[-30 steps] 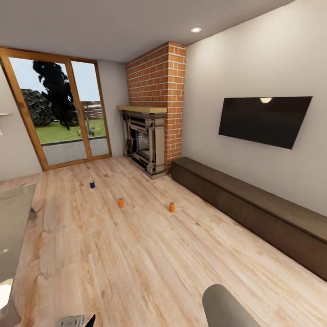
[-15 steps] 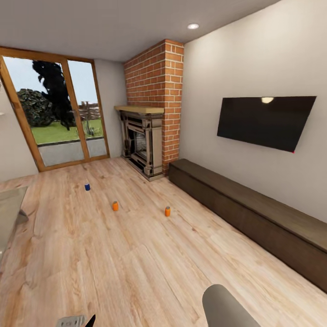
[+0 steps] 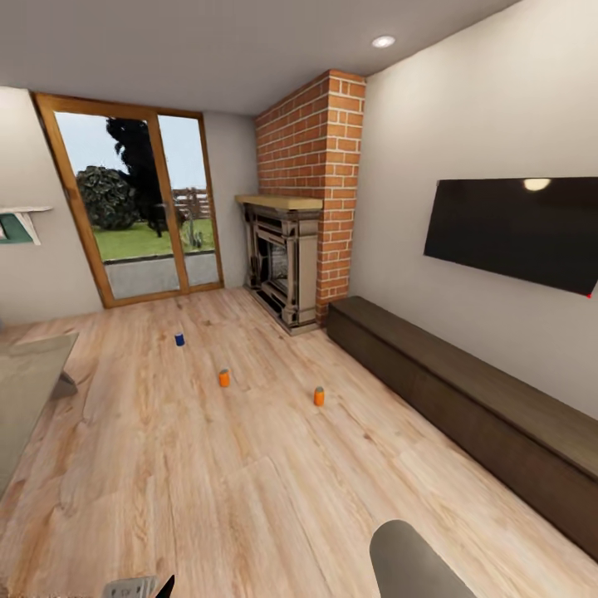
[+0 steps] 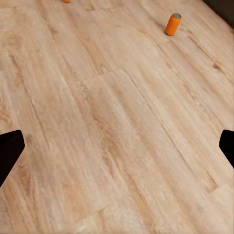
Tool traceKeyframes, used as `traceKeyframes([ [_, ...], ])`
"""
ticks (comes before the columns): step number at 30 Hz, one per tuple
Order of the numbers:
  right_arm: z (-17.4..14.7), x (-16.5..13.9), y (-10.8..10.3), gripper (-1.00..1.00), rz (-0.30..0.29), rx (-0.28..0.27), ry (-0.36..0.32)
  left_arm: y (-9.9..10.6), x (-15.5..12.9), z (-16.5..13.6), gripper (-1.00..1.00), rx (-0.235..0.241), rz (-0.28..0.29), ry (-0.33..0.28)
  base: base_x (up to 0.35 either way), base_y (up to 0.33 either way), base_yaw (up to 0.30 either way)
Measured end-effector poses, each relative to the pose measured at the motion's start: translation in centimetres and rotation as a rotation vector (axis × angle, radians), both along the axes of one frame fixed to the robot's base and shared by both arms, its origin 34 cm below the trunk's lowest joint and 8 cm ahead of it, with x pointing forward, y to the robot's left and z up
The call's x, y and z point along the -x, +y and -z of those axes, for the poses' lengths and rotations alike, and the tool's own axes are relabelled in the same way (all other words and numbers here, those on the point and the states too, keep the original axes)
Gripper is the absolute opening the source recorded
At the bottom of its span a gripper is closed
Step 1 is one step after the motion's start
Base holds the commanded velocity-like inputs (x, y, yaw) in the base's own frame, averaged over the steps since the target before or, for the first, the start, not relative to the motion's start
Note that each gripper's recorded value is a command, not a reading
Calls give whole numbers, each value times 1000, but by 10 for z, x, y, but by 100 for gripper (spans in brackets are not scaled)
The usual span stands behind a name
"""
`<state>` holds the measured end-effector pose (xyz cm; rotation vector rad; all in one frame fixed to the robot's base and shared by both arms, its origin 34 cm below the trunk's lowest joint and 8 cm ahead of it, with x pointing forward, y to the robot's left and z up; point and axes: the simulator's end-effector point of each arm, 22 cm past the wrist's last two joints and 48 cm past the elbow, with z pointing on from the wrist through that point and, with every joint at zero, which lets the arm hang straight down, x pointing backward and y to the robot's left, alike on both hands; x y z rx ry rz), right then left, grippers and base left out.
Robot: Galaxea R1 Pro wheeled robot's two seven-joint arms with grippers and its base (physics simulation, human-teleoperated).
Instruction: Put the three can of soda from the living room inside the tash can in the kitchen.
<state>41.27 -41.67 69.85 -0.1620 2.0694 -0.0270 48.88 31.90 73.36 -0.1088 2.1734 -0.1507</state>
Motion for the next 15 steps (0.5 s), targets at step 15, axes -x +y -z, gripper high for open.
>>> traceKeyframes([
  [15,0,-1,3,-100,0,-6,-4,0,-1,-2,100,0,0,-6,202,-269,240],
])
